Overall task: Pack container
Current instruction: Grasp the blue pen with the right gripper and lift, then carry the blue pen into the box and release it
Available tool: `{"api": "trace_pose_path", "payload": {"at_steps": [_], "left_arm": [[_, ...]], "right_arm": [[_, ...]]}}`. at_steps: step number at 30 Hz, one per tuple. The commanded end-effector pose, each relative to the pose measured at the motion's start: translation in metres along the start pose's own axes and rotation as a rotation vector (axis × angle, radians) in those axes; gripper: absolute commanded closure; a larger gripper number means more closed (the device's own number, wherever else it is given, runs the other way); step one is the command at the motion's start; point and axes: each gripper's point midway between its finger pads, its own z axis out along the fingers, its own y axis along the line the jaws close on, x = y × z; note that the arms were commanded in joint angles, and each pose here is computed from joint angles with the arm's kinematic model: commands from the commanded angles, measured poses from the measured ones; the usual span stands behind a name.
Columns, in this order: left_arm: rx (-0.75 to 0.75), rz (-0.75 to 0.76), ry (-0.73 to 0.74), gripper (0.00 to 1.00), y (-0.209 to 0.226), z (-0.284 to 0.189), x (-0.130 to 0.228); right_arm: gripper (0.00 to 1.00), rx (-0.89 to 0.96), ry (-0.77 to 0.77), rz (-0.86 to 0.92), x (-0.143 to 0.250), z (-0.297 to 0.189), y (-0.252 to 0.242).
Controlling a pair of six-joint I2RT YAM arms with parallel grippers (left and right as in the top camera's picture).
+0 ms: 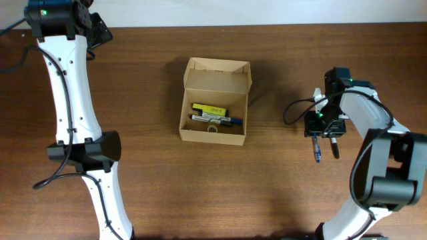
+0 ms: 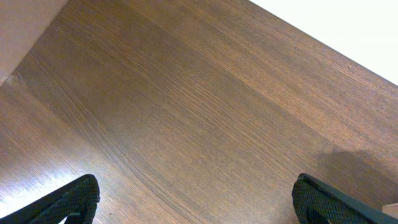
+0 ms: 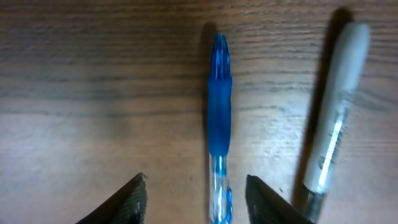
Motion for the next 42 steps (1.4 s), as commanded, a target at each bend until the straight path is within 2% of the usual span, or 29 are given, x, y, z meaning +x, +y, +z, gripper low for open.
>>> {"api": "trace_pose_path", "payload": {"at_steps": [1, 8, 12, 16, 23, 28, 30, 32, 36, 42], "left_arm": [[0.001, -0.004, -0.029, 0.0, 0.007, -0.014, -0.005], [0.001, -0.004, -0.029, 0.0, 0.007, -0.014, -0.005], [0.001, -0.004, -0.029, 0.0, 0.007, -0.014, -0.005], [0.001, -0.004, -0.029, 0.0, 0.007, -0.014, -0.005], [0.001, -0.004, -0.029, 0.0, 0.007, -0.014, -0.005], [0.001, -0.004, -0.029, 0.0, 0.007, -0.014, -0.005], [0.001, -0.004, -0.029, 0.0, 0.007, -0.014, -0.005], [0.001, -0.004, -0.029, 0.0, 0.007, -0.014, -0.005], [0.001, -0.004, -0.029, 0.0, 0.007, -0.014, -0.005], [0.001, -0.004, -0.029, 0.0, 0.007, -0.014, -0.005]], "right_arm": [[0.53, -0.014, 0.029, 0.019, 0.001, 0.012, -0.001], [0.63, -0.015, 0.028, 0.034, -0.003, 0.02, -0.005], [0.83, -0.015, 0.024, 0.042, -0.004, 0.021, -0.008], [0.96, -0.016, 0.021, 0.04, -0.005, 0.021, -0.007], [0.96, -0.028, 0.013, 0.04, -0.011, 0.009, -0.005], [0.96, -0.088, -0.036, 0.034, -0.035, -0.044, 0.005], [0.96, -0.089, -0.083, -0.004, -0.049, -0.091, 0.015], [0.96, -0.082, -0.13, -0.052, -0.058, -0.123, 0.026], [0.96, -0.067, -0.265, -0.266, -0.072, -0.185, 0.069], [0.96, -0.027, -0.466, -0.802, -0.07, -0.243, 0.171]]}}
